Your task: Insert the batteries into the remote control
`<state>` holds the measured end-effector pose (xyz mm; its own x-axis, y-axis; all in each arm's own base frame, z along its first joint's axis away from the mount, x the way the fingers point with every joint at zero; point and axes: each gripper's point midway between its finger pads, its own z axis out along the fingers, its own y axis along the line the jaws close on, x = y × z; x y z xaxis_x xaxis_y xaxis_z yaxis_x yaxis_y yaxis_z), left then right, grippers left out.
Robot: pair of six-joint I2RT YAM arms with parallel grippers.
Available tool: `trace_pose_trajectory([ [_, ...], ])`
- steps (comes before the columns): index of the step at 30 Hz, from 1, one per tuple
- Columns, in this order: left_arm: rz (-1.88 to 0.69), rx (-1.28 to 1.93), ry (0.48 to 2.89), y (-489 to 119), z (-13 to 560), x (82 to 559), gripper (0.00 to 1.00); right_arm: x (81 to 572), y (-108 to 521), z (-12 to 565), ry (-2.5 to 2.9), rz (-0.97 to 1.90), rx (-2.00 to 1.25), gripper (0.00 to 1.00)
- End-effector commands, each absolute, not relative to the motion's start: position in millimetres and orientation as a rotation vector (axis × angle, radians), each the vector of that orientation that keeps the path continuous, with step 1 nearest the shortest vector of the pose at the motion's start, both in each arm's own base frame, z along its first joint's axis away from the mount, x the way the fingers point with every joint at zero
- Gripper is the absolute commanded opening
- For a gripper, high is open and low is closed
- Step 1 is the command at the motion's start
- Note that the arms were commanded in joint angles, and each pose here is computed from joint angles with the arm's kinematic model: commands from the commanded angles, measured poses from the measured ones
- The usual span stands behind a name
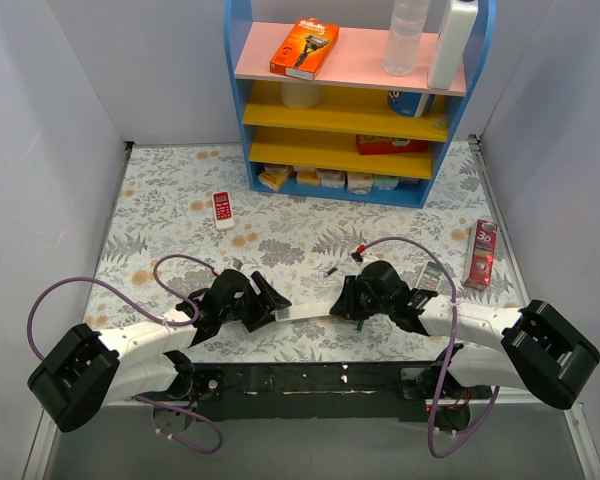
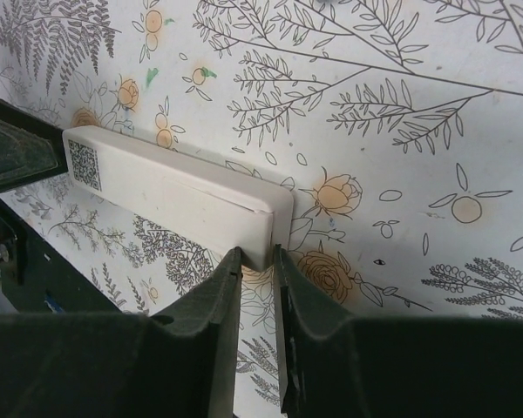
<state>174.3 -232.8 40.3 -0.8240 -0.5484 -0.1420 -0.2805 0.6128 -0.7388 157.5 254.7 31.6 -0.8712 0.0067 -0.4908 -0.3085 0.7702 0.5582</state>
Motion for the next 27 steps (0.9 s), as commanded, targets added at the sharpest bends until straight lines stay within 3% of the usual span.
trace_pose_trajectory([
  [1, -0.859, -0.700, 2.599, -207, 3, 156, 0.66, 132, 244, 9, 2.604, 0.921, -0.260, 0.08],
  [4, -0.868, -0.683, 2.602, -209, 5, 157, 0.67, 137, 247, 13, 2.588, 0.931, -0.265, 0.03],
  [12, -0.859, -0.653, 2.595, -210, 8, 161, 0.68, 145, 254, 20, 2.594, 0.922, -0.279, 0.01],
  [22, -0.812, -0.605, 2.569, -206, 17, 168, 0.71, 156, 252, 43, 2.573, 0.850, -0.307, 0.36],
  [27, -0.825, -0.598, 2.551, -206, 22, 170, 0.72, 160, 255, 53, 2.546, 0.853, -0.319, 0.41],
])
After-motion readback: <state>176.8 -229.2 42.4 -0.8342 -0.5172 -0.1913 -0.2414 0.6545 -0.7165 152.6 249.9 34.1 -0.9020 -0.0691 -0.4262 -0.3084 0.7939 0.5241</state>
